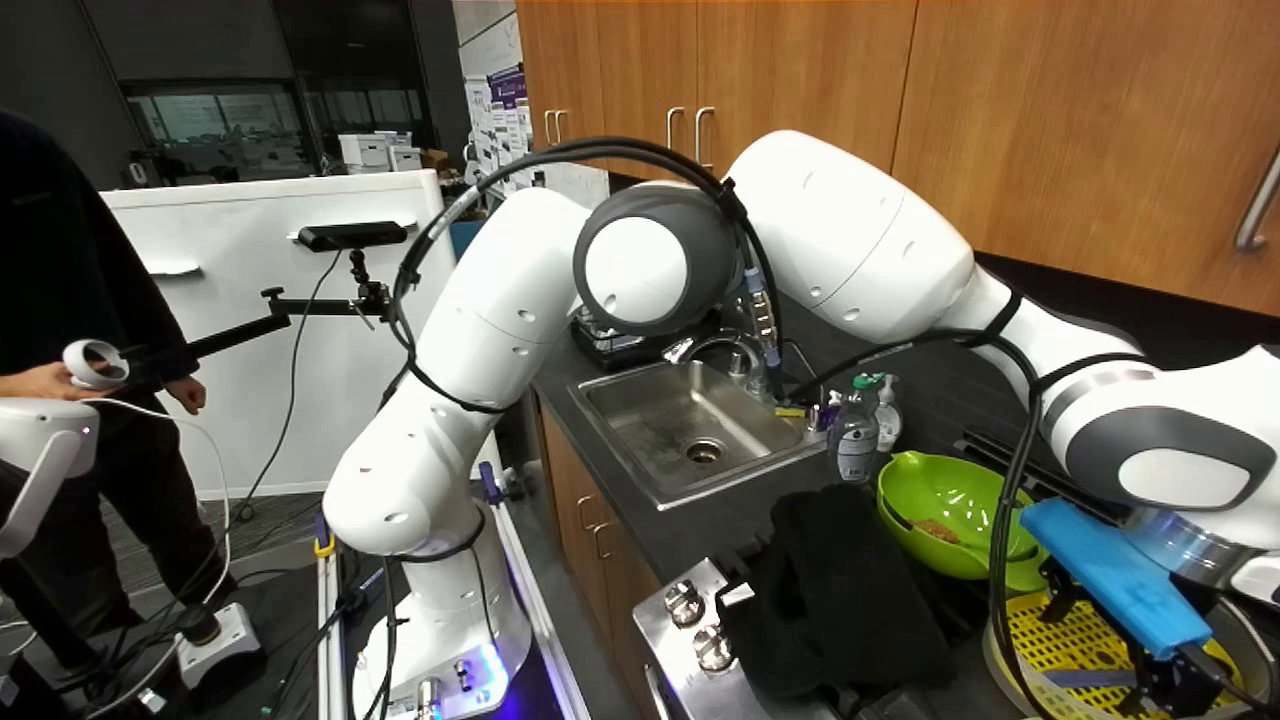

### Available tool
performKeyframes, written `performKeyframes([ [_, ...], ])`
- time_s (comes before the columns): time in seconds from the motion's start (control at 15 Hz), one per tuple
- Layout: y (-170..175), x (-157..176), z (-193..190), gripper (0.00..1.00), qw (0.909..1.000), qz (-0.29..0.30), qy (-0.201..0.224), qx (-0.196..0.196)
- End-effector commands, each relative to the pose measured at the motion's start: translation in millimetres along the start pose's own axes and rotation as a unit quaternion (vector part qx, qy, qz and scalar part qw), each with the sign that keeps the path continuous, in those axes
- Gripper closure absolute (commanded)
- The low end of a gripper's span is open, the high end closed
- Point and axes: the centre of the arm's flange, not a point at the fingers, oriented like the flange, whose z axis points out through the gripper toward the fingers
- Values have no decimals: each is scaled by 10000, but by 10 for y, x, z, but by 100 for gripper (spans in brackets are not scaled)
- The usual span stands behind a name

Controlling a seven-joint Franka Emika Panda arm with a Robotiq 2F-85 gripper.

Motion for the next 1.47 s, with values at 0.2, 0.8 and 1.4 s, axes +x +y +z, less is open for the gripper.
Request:
performKeyframes([
  [0.2, -55, -98, 77, 0, 9999, -5, -133, -5],
  [0.8, -83, -69, 284, 0, 9995, -42, -300, 42],
  [1.4, -80, -46, 322, 35, 9994, -47, -324, 57],
])
